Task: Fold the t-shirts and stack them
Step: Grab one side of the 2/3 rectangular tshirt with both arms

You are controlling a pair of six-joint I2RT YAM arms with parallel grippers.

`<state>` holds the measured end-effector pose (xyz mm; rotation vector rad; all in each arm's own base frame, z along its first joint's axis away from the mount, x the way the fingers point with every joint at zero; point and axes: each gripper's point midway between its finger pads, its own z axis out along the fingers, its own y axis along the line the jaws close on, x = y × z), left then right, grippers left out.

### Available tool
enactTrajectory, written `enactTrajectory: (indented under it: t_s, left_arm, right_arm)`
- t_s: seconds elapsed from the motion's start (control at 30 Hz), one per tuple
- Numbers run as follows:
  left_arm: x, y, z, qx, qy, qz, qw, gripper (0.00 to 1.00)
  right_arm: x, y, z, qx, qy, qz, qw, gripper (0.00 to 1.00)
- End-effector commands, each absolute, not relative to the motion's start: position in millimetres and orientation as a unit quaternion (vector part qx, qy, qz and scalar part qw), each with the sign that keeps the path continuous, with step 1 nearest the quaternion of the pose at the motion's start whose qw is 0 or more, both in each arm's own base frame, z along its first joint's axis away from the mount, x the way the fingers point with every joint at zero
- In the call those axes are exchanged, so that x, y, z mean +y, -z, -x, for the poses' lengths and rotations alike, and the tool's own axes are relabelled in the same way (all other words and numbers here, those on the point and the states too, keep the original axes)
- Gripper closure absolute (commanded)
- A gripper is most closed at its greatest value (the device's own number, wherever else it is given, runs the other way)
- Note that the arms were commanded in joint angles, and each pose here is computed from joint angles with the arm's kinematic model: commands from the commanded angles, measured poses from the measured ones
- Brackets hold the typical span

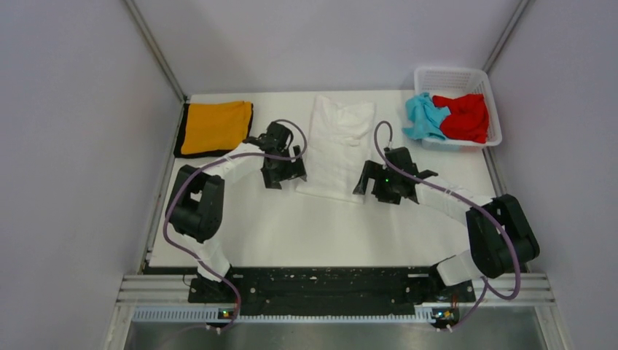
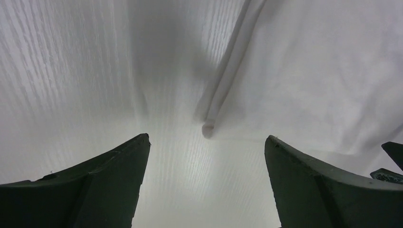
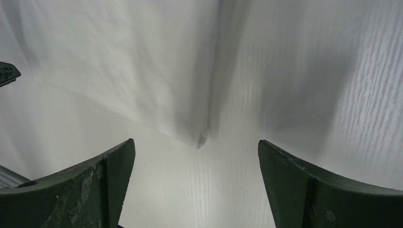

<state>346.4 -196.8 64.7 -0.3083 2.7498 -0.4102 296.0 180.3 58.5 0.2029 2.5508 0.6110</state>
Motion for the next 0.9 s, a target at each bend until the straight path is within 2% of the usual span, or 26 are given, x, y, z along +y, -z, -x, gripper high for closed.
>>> enactTrajectory:
  t_s: [0.0, 0.13, 0.37, 0.63, 0.7, 0.77, 0.8, 0.83, 0.87]
  left_arm:
    - [-206, -62, -343, 0.962, 0.178, 0.118, 0.169, 0.07]
    - [-208, -45, -338, 0.963, 0.181, 0.126, 0.152, 0.13]
    - [-213, -29, -328, 0.963, 0.195, 0.133, 0.129, 0.5]
    - [-211, -4, -328, 0.967, 0.178, 0.146, 0.112, 0.64]
    - [-211, 2, -327, 0.967, 0.175, 0.149, 0.107, 0.71]
    - [-211, 5, -327, 0.968, 0.175, 0.149, 0.104, 0.85]
    - [-211, 6, -327, 0.968, 0.175, 0.149, 0.103, 0.96]
    - [-211, 8, -327, 0.968, 0.174, 0.149, 0.102, 1.0]
    - [-211, 8, -327, 0.968, 0.173, 0.15, 0.102, 1.0]
  right_arm:
    - [195, -59, -280, 0.932, -0.258, -0.094, 0.236, 0.01]
    - [196, -55, -280, 0.933, -0.252, -0.098, 0.24, 0.01]
    - [193, -43, -277, 0.936, -0.24, -0.11, 0.232, 0.05]
    - [197, -35, -273, 0.936, -0.249, -0.107, 0.223, 0.17]
    - [197, -32, -272, 0.938, -0.248, -0.105, 0.219, 0.22]
    - [199, -30, -271, 0.938, -0.251, -0.101, 0.218, 0.25]
    - [201, -29, -271, 0.938, -0.253, -0.099, 0.217, 0.27]
    - [201, -25, -271, 0.938, -0.253, -0.1, 0.216, 0.3]
    - [202, -22, -272, 0.938, -0.254, -0.101, 0.214, 0.34]
